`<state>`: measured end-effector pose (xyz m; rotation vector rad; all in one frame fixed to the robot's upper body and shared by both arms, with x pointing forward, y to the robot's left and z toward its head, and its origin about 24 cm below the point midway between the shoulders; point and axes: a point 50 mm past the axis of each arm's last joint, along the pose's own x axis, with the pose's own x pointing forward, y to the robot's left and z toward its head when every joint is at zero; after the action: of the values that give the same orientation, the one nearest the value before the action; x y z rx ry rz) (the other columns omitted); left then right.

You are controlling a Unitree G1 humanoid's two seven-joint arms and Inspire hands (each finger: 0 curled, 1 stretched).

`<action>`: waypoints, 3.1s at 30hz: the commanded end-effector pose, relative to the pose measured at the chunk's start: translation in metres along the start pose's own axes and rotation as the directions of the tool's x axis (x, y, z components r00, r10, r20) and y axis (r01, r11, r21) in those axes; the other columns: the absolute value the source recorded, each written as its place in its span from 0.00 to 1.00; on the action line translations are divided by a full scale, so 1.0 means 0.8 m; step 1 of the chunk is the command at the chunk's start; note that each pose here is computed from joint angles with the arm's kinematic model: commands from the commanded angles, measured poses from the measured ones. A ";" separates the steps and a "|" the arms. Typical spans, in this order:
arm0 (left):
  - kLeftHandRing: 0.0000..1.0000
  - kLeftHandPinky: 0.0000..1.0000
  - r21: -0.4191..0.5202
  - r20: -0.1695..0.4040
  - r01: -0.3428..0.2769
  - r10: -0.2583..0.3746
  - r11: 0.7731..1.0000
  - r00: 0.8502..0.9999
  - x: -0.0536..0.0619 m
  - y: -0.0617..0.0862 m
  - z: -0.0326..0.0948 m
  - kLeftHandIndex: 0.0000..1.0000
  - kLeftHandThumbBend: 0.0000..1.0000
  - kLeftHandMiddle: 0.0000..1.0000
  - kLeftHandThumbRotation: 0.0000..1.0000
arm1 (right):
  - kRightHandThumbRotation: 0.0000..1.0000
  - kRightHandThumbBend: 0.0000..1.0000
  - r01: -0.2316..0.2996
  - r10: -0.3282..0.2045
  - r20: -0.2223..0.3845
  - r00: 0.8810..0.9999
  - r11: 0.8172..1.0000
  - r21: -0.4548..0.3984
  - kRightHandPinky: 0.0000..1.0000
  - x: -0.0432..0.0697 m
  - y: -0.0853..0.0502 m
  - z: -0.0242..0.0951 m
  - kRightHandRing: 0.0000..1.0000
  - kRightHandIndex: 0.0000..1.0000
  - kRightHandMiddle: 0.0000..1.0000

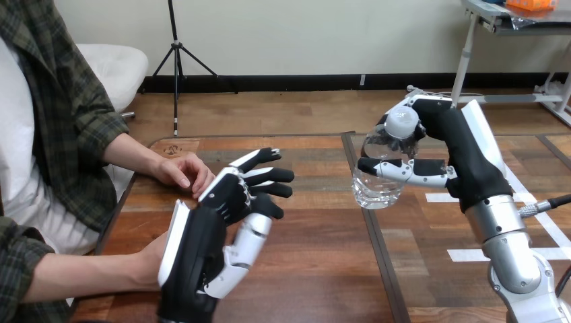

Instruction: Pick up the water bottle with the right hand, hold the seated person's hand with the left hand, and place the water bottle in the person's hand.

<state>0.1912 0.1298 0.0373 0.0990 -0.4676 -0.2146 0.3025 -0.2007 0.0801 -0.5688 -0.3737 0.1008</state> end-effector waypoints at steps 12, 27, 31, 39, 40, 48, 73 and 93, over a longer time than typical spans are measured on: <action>0.82 0.66 0.585 -0.088 0.122 -0.087 0.802 0.992 0.010 0.062 0.033 0.88 0.70 0.87 0.00 | 0.00 0.69 0.003 -0.005 0.121 0.993 1.000 0.014 0.40 0.018 0.003 0.032 0.44 0.43 0.46; 0.89 0.80 0.830 -0.247 0.237 -0.048 0.505 0.968 0.004 0.096 0.058 0.83 0.87 0.89 0.04 | 0.00 0.68 -0.015 0.013 0.134 0.991 1.000 0.019 0.41 0.016 0.006 0.034 0.45 0.42 0.46; 0.88 0.81 0.846 -0.278 0.264 -0.039 0.464 0.960 0.003 0.101 0.062 0.81 0.90 0.88 0.04 | 0.00 0.68 -0.019 0.016 0.136 0.991 1.000 0.021 0.42 0.016 0.007 0.035 0.45 0.42 0.46; 0.84 0.79 0.846 -0.368 0.338 -0.007 0.412 0.930 -0.002 0.109 0.069 0.79 0.94 0.85 0.03 | 0.00 0.68 -0.024 0.021 0.135 0.991 1.000 0.020 0.42 0.016 0.007 0.035 0.45 0.42 0.46; 0.84 0.79 0.844 -0.379 0.347 -0.004 0.409 0.926 -0.002 0.110 0.070 0.79 0.94 0.85 0.03 | 0.00 0.68 -0.024 0.021 0.135 0.991 0.999 0.021 0.42 0.016 0.007 0.035 0.45 0.42 0.46; 0.82 0.77 0.832 -0.454 0.412 0.028 0.372 0.891 -0.005 0.112 0.075 0.77 0.95 0.83 0.01 | 0.00 0.67 -0.029 0.025 0.122 0.992 0.999 0.029 0.42 0.015 0.007 0.033 0.45 0.42 0.46; 0.82 0.76 0.772 -0.608 0.548 0.125 0.322 0.784 -0.012 0.125 0.053 0.75 0.91 0.82 0.00 | 0.00 0.67 -0.047 0.045 0.081 0.996 0.998 0.031 0.41 0.010 0.010 0.024 0.45 0.43 0.47; 0.80 0.75 0.684 -0.728 0.689 0.167 0.239 0.665 -0.011 0.132 0.018 0.76 0.88 0.81 0.00 | 0.00 0.68 -0.054 0.052 0.077 0.996 0.998 0.031 0.39 0.008 0.011 0.020 0.43 0.42 0.46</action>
<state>0.1842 0.2302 0.0656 1.4590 0.2553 -0.2125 0.2946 -0.1850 0.0663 -0.5575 -0.3280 0.2041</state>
